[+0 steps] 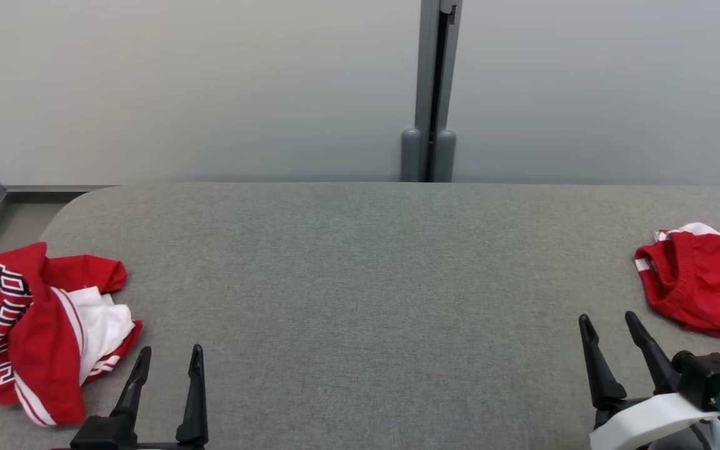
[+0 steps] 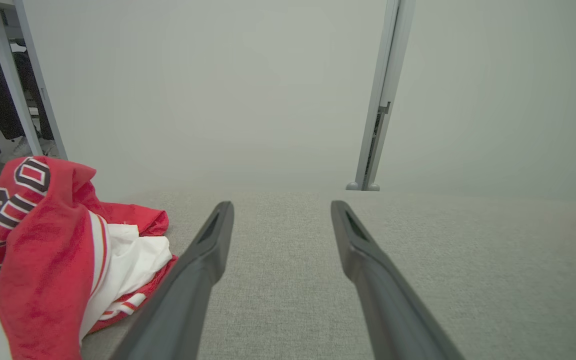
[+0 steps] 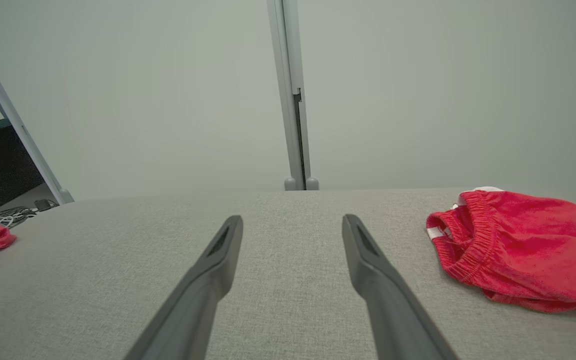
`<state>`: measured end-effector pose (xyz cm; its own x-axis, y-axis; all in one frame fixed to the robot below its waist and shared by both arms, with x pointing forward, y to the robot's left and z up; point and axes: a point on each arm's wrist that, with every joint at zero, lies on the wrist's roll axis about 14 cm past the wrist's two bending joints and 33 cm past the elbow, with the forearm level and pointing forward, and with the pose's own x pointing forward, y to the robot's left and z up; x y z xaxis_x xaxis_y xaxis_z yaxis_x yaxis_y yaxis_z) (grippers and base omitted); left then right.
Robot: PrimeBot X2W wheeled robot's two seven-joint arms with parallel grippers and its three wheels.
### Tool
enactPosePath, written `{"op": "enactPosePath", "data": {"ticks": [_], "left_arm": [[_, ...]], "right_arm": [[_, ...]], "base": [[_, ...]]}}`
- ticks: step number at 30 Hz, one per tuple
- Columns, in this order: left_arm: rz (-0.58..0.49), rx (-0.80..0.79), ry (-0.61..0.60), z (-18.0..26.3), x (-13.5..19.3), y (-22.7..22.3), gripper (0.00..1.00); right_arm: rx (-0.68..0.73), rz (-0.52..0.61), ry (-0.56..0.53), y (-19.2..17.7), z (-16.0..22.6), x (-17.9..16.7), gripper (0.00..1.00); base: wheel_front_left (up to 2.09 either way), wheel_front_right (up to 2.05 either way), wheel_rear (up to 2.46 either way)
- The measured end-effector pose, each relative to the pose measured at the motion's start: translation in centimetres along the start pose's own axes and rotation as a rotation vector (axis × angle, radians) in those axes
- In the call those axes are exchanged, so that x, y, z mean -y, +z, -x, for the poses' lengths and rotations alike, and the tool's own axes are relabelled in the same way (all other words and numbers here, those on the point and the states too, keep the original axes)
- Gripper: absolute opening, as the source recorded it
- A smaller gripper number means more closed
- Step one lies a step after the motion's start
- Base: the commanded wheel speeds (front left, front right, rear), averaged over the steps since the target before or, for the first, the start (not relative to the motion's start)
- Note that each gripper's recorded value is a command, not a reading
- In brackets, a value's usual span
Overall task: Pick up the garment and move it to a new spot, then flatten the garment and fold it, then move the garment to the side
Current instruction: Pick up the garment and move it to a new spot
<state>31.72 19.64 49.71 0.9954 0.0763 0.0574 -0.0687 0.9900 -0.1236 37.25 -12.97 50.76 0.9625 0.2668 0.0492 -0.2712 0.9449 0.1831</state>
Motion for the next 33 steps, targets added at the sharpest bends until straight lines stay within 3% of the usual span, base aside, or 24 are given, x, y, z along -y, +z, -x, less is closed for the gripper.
{"op": "enactPosePath", "data": {"ticks": [20, 33], "left_arm": [[-0.026, 0.029, 0.394, 8.3, -11.4, 0.9, 1.0], [-0.03, 0.041, 0.488, 10.5, -13.7, 1.9, 1.0]], "right_arm": [[-0.081, -0.063, 0.465, -2.8, -3.4, -16.6, 1.0], [-0.084, -0.059, 0.537, -3.0, -3.5, -18.7, 1.0]], "base": [[0.0, 0.0, 0.0], [0.0, 0.0, 0.0]]}}
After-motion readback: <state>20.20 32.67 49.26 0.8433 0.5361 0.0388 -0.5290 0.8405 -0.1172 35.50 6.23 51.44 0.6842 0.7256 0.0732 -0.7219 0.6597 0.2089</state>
